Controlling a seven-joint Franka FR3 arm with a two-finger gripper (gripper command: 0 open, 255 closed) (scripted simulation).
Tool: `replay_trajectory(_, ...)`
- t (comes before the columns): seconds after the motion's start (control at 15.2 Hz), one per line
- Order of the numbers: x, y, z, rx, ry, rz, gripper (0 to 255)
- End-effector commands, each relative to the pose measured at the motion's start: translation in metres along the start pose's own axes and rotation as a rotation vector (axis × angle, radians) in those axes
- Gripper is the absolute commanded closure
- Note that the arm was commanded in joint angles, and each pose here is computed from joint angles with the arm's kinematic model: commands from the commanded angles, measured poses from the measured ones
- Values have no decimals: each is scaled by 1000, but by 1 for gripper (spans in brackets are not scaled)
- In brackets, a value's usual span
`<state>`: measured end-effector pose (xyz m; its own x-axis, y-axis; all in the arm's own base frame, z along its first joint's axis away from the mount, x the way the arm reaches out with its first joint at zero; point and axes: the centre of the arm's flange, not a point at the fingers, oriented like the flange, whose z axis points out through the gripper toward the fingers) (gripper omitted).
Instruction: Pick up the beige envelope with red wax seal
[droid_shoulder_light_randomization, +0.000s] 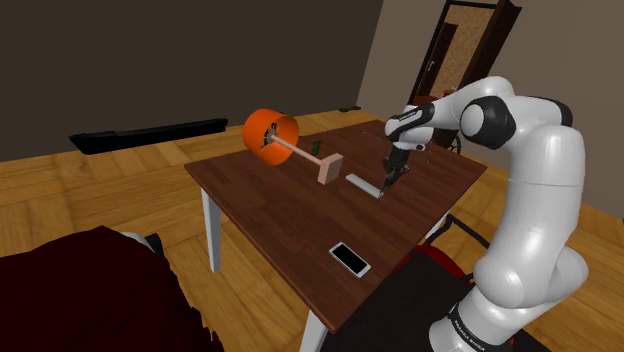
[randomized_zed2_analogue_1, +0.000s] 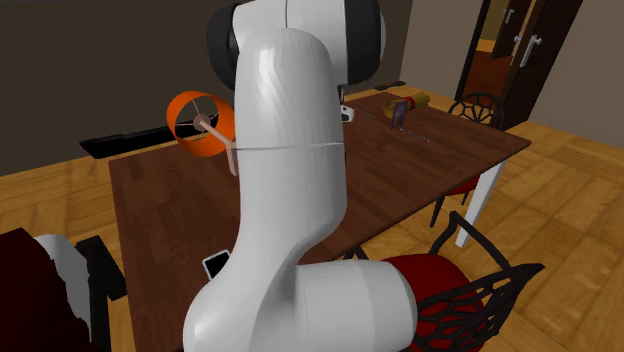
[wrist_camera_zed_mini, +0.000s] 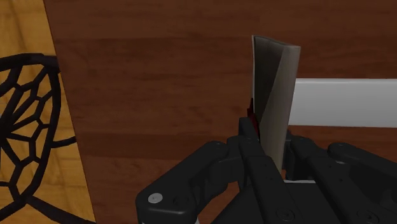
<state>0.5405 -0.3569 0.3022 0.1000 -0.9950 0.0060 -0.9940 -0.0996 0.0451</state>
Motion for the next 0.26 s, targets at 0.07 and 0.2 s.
replay_trajectory(0.07,-1,1,-16,0,0,0,255)
replay_trajectory(0.2,-1,1,-17,0,0,0,255)
